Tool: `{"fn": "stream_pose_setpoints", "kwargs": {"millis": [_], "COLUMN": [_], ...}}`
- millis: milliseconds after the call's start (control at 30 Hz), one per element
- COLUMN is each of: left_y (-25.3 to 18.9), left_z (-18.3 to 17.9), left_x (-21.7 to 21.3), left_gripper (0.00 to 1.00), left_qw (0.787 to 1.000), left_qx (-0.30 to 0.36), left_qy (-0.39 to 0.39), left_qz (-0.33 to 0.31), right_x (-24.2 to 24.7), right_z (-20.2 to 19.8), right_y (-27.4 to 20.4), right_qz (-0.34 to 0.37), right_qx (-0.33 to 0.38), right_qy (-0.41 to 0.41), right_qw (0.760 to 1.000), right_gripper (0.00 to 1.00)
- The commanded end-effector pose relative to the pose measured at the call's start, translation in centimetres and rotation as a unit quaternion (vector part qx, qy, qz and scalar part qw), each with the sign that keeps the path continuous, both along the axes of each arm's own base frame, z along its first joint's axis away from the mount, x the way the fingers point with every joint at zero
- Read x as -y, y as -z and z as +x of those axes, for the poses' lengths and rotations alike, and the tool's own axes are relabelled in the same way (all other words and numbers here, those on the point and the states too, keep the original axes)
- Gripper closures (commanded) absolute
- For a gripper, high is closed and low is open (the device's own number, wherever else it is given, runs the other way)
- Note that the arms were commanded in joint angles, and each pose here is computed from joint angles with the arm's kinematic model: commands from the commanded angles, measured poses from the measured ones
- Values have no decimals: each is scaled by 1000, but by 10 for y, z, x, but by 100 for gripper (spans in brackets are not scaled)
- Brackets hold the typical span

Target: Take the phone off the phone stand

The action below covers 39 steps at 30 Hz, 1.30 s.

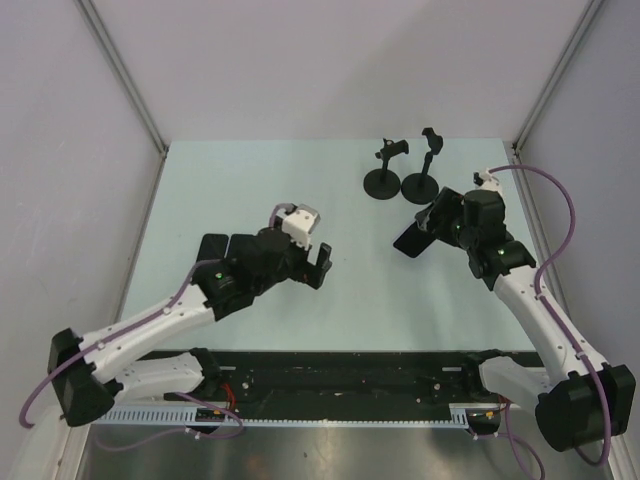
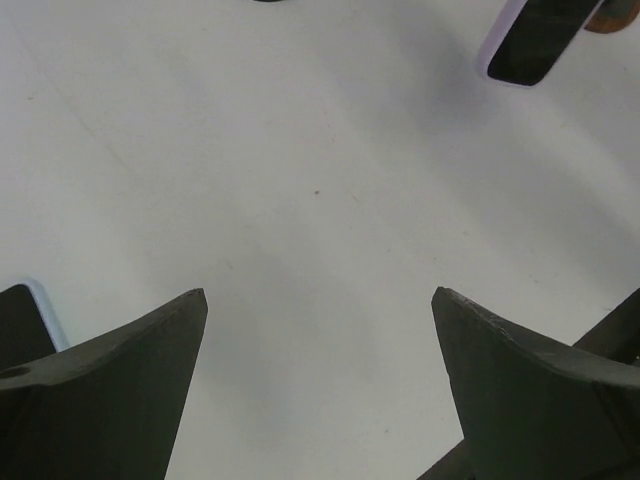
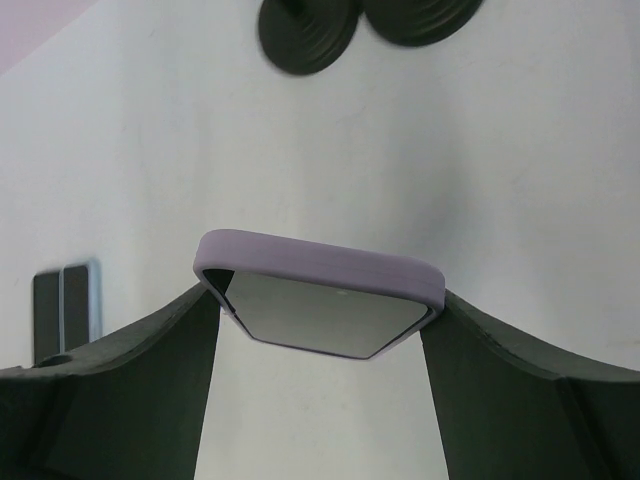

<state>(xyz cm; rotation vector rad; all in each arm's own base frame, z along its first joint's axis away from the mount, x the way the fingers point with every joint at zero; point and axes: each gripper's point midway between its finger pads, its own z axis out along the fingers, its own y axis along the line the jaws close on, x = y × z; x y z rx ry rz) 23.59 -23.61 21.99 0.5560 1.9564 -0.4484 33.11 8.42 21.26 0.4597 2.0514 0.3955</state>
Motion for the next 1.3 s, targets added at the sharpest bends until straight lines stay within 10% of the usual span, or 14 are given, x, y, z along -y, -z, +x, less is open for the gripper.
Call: {"fn": "stream_pose_setpoints", "kwargs": {"millis": [0,700,1033,1133,1267], "left_y": [-11,22,26,25,29], "left_z": [7,-14,-18,-17,-11], "left_x": [40,128,125,121,108], "left_gripper": [0,26,100,99,100], "left_qw": [999,974,973,974,980], "left_qx": [8,-78,-83,-78,-67], "left_qy": [14,156,155,148,117], "left_qz": [-37,-147,-150,-150,-146], "right_x": [-50,-120,-127,-127,-125], "right_z": [-10,-59,-60,-61,-61], "right_y": [-50,-56,-42,-41,-41], "right_qz": [86,197,214,216,204], "right_qx": [47,39,25,27,40], "right_qy": [-104,-260,-267,-268,-271], "right_qw": [990,944,939,938,940], "right_gripper": [100,100,100,81,30]}}
